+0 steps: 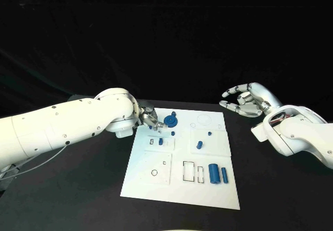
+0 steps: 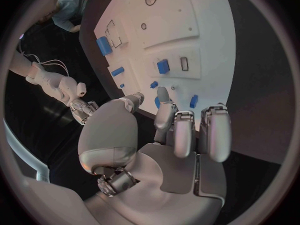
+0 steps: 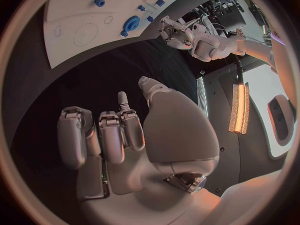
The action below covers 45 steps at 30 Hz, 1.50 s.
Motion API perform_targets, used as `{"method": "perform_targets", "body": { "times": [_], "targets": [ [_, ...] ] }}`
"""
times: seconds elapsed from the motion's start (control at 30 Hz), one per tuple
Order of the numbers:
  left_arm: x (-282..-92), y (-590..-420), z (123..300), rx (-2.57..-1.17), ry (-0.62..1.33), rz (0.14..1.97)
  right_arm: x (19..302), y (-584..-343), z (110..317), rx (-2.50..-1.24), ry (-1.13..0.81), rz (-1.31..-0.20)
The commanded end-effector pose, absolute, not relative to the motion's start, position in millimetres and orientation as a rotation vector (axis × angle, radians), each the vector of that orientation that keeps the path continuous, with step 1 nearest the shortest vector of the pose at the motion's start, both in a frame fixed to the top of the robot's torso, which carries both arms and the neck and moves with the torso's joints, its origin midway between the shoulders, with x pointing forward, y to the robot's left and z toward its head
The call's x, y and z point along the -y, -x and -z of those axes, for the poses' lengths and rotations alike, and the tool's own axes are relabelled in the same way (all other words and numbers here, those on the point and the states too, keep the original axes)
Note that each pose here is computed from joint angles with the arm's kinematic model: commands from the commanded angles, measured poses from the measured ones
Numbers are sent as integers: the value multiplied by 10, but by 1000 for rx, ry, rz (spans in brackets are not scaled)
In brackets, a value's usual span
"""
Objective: Assemble the parts on the task board
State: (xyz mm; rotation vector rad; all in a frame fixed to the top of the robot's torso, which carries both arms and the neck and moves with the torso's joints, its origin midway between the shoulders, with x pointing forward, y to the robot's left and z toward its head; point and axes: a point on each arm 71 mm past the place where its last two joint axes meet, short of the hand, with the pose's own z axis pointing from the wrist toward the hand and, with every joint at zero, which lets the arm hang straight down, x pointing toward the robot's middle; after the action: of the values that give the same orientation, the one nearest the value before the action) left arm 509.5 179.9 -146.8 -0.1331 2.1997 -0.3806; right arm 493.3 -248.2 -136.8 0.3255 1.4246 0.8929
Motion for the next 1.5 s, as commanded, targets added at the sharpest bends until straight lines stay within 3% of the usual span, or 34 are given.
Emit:
{"method": "perform_targets", "body": {
  "times": [0.03,0.3,0.57,1.07,1.5],
  "targets": [
    [-1875,-5164,1364,-2202,115,349,2474,-4931,1364,-1417,-314,-893],
    [-2058,-5402,1255,-2195,158,286,2459,-4934,1370,-1420,-313,-896],
    [-2115,-5558,1370,-2219,187,245,2439,-4926,1388,-1426,-312,-901],
    [-2114,-5636,1665,-2294,192,206,2429,-4921,1398,-1429,-311,-904],
    [-2074,-5630,1704,-2302,195,224,2419,-4926,1403,-1431,-311,-905]
  ]
}}
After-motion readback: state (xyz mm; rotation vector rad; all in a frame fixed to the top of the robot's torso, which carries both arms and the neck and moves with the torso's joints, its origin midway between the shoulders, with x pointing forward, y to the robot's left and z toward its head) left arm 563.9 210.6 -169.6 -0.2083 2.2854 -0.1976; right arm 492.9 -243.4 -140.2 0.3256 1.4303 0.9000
